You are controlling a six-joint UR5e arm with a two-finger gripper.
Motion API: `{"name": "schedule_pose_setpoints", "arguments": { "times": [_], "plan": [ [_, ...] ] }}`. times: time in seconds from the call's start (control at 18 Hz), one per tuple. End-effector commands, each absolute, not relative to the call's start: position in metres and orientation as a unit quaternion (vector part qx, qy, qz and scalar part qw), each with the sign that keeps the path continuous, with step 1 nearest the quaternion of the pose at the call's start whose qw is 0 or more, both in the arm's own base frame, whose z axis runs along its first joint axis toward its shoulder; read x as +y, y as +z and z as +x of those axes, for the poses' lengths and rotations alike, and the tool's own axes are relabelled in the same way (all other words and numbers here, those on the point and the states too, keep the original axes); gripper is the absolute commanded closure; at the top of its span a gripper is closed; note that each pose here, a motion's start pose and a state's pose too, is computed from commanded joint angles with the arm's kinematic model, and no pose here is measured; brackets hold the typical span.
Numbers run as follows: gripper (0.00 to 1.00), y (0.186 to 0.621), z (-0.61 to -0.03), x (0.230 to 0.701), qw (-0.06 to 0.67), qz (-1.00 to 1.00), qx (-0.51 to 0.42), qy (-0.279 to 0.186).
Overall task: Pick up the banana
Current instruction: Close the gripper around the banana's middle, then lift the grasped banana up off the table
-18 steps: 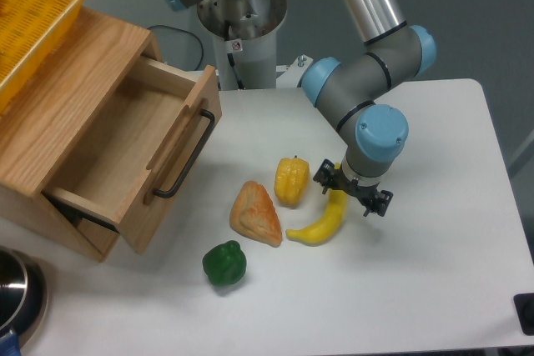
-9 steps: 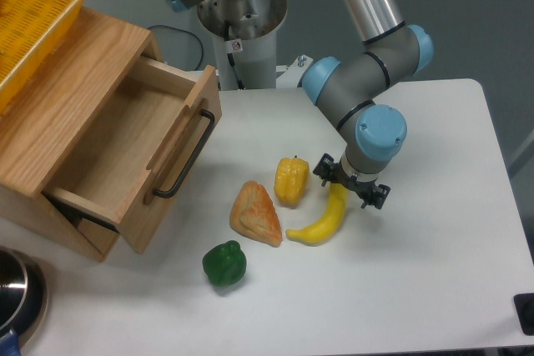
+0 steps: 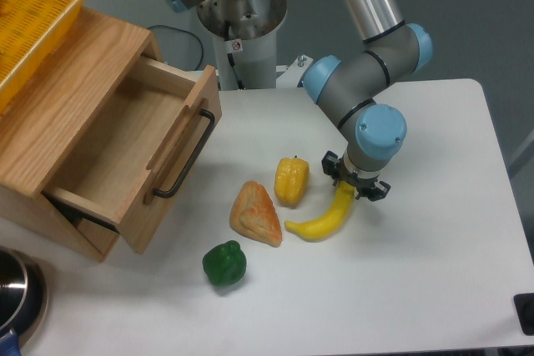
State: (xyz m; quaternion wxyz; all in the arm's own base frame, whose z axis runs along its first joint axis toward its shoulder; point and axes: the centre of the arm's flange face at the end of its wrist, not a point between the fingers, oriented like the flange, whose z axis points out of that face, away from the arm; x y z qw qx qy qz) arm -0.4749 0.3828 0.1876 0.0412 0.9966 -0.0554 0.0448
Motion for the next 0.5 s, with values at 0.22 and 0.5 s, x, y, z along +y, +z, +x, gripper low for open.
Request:
{"name": "schedule_pose_setpoints", "arguments": {
  "times": [0.22, 0.5],
  "plan": [
    [0.83, 0.193, -0.477, 0.384, 0.038, 0.996, -0.065, 0.04],
    [0.83, 0.237, -0.493, 0.391, 0.021, 0.998, -0.06, 0.001]
  ]
}}
